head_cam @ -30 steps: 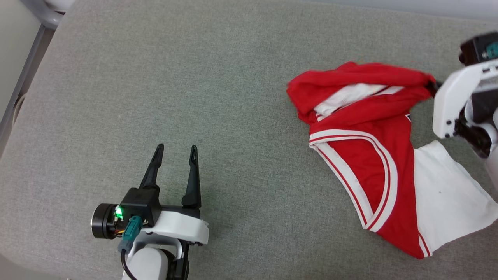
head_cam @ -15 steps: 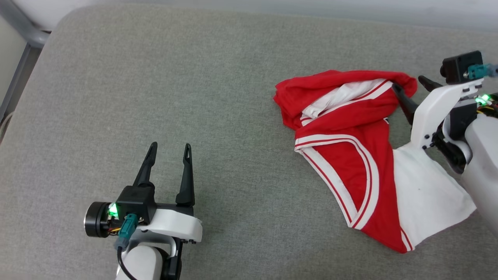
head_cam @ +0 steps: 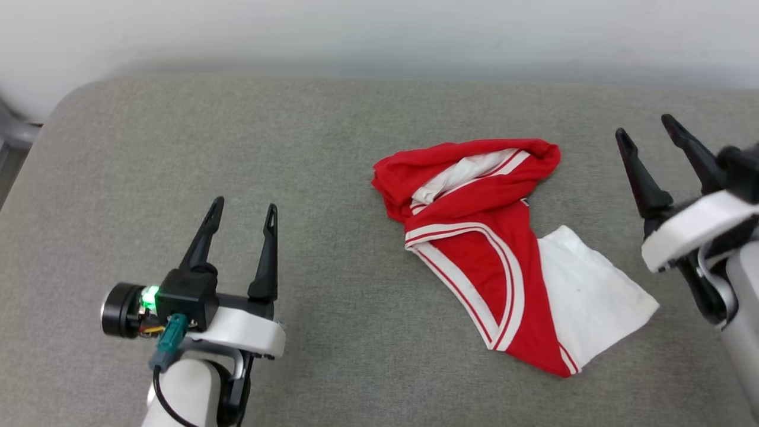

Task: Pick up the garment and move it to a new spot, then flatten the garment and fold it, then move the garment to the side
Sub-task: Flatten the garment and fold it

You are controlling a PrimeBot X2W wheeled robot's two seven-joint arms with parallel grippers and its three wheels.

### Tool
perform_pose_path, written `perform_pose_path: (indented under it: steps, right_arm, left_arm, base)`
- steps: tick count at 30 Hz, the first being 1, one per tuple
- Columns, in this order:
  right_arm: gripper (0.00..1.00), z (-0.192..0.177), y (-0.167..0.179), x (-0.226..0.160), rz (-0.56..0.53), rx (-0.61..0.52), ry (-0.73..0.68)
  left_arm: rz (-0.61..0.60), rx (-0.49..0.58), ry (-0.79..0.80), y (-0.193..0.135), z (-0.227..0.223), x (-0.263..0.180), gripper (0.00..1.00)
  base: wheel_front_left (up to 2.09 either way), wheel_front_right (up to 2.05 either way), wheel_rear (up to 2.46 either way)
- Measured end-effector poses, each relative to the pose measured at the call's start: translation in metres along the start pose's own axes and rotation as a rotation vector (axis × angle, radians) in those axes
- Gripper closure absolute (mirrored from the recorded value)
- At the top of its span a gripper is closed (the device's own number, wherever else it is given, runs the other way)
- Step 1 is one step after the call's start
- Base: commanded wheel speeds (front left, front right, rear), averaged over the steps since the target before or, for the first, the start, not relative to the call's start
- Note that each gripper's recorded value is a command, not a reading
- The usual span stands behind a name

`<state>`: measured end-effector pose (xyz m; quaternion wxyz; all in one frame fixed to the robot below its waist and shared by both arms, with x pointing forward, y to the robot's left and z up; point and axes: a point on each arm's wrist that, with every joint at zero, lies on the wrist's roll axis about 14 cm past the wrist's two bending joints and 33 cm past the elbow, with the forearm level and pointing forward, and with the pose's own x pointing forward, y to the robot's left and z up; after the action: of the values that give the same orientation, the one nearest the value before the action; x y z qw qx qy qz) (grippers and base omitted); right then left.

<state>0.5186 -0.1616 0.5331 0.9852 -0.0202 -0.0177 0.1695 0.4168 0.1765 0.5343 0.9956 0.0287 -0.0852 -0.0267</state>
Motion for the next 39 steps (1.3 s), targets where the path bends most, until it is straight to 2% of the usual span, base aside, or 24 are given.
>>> perform_pose_path:
  steps: [3, 9, 15, 18, 21, 27, 33, 39]
  right_arm:
    - [0.00, 0.012, -0.002, -0.026, -0.042, 0.002, -0.073]
    - [0.00, 0.008, -0.002, -0.083, -0.146, 0.026, -0.112]
    - [0.00, 0.001, 0.001, -0.121, -0.214, 0.043, -0.092]
    - [0.00, -0.003, 0.001, -0.134, -0.245, 0.049, -0.074]
    - [0.00, -0.005, 0.001, -0.143, -0.270, 0.056, -0.063]
    - [0.00, -0.008, 0.000, -0.152, -0.292, 0.057, -0.050]
    - [0.00, -0.013, -0.003, -0.157, -0.312, 0.054, -0.031]
    - [0.00, -0.019, -0.008, -0.155, -0.328, 0.050, -0.015]
  left_arm:
    - [-0.063, 0.021, -0.044, -0.008, 0.015, 0.009, 0.00]
    - [-0.192, 0.055, -0.084, -0.027, 0.030, 0.025, 0.00]
    - [-0.308, 0.076, -0.073, -0.048, 0.044, 0.050, 0.00]
    - [-0.400, 0.081, -0.037, -0.069, 0.052, 0.061, 0.00]
    - [-0.486, 0.066, 0.038, -0.090, 0.054, 0.068, 0.00]
    - [-0.650, 0.115, 0.248, -0.123, 0.042, 0.071, 0.00]
    - [-0.797, 0.189, 0.518, -0.151, 0.005, 0.055, 0.00]
    - [-0.918, 0.294, 0.719, -0.167, -0.034, 0.035, 0.00]
  base:
    - [0.00, 0.00, 0.00]
    - [0.00, 0.00, 0.00]
    - [0.00, 0.00, 0.00]
    - [0.00, 0.00, 0.00]
    - [0.00, 0.00, 0.00]
    - [0.00, 0.00, 0.00]
    - [0.00, 0.00, 0.00]
    - [0.00, 0.00, 0.00]
